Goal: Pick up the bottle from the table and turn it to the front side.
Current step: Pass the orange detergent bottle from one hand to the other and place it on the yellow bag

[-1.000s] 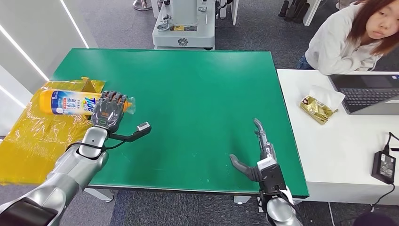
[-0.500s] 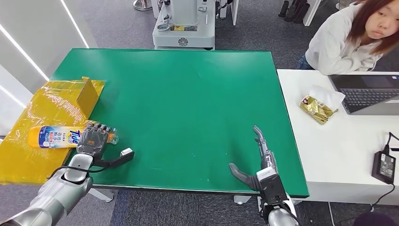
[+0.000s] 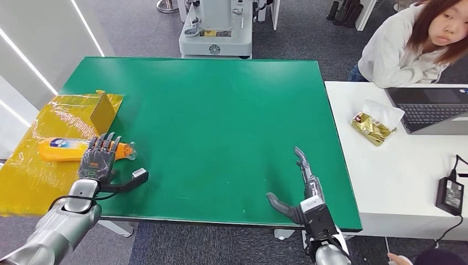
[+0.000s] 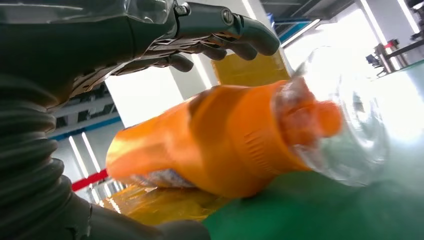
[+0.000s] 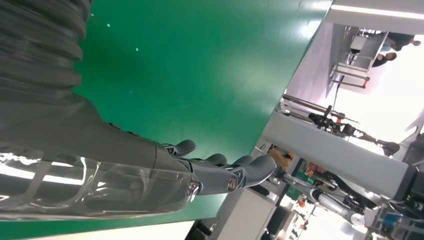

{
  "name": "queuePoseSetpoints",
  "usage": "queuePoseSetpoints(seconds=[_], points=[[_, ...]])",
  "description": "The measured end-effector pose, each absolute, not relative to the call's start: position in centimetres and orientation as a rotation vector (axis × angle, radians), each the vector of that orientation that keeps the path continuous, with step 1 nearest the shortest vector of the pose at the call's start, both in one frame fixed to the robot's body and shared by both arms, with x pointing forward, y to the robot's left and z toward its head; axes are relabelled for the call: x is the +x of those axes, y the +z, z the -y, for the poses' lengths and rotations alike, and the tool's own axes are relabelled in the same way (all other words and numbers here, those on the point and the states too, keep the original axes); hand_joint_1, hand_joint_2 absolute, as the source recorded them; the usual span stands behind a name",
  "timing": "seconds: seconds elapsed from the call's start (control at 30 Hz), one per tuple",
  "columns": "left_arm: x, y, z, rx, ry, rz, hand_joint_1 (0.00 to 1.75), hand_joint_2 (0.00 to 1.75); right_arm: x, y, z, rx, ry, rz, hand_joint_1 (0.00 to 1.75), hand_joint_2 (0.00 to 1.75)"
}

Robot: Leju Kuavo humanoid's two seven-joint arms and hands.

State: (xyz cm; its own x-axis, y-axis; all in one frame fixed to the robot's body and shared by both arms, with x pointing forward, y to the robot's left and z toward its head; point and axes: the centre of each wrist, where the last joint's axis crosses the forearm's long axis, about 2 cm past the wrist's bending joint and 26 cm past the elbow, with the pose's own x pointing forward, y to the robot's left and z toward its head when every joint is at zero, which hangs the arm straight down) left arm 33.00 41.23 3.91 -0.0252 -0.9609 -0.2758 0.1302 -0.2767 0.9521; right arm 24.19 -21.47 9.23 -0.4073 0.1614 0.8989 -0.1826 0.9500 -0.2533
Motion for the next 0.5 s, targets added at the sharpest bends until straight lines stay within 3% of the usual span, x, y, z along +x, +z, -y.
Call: queuePoseSetpoints(seconds=[0.23,0.5], points=[[32.4,3.3,-40.4,1.254,-1.323,1.064,0.0,1.75,24.6,9.4,21.5,0.014,0.379,1.954,0.0,1.75],[32.6,2.5,-35.9,1.079,-1.185,1.31,0.0,1.75,24.8,9.4,21.6,-0.001,0.368,1.953,0.0,1.75]])
